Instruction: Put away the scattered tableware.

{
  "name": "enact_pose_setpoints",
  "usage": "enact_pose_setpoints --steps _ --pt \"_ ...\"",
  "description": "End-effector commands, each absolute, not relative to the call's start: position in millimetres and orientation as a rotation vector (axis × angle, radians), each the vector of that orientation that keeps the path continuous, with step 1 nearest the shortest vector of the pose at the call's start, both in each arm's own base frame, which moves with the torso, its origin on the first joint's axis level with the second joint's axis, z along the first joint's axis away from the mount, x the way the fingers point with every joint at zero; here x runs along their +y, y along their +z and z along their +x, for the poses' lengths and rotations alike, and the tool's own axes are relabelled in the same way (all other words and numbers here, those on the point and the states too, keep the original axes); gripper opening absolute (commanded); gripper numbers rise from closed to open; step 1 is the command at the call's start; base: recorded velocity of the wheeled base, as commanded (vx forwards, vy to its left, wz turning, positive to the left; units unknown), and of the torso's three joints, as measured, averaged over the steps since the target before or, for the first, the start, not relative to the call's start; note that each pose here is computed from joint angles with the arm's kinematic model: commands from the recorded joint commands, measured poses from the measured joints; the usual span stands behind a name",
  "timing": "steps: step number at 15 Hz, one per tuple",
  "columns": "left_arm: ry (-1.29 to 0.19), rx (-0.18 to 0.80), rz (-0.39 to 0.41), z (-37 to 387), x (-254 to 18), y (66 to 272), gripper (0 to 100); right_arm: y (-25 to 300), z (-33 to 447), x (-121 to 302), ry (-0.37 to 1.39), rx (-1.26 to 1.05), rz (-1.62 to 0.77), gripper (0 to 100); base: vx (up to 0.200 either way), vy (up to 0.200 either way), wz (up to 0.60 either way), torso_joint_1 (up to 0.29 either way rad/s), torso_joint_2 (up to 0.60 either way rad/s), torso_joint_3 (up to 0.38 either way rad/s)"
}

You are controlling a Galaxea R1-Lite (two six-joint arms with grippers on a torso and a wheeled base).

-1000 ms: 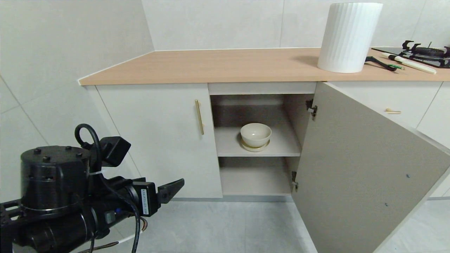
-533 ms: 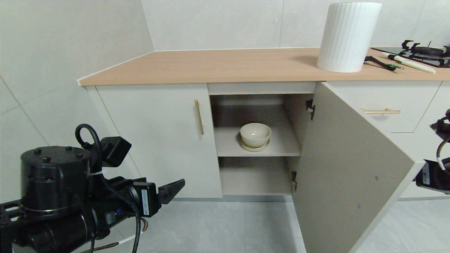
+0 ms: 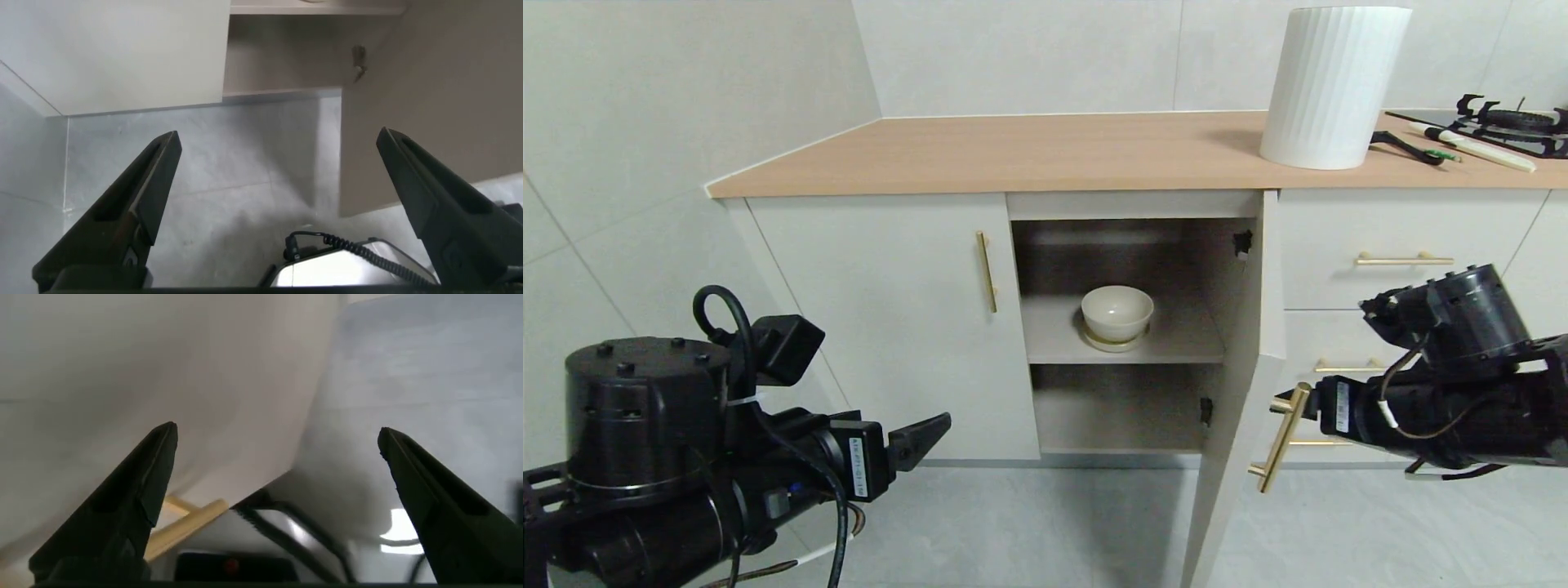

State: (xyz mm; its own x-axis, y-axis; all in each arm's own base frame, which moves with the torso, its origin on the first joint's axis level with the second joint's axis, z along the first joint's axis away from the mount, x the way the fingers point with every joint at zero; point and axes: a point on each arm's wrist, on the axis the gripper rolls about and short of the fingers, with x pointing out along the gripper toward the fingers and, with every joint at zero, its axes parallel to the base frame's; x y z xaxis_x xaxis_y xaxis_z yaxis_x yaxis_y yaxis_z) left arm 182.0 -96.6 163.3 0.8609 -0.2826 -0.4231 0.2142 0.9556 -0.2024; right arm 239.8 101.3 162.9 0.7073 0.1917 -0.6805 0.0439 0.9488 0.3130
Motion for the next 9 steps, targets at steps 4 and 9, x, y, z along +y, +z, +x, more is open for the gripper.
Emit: enact_pose_setpoints --steps 4,9 --pt "-0.260 0.463 -0.154 182.0 -96.1 164.1 100 91.2 270.4 122.4 0.155 0.836 0.446 100 0.000 0.000 0.00 0.000 0.00 0.000" --pt "-0.263 0.454 -0.157 181.5 -96.2 165.7 100 71.4 291.3 132.9 0.188 0.657 0.634 100 0.000 0.000 0.00 0.000 0.00 0.000"
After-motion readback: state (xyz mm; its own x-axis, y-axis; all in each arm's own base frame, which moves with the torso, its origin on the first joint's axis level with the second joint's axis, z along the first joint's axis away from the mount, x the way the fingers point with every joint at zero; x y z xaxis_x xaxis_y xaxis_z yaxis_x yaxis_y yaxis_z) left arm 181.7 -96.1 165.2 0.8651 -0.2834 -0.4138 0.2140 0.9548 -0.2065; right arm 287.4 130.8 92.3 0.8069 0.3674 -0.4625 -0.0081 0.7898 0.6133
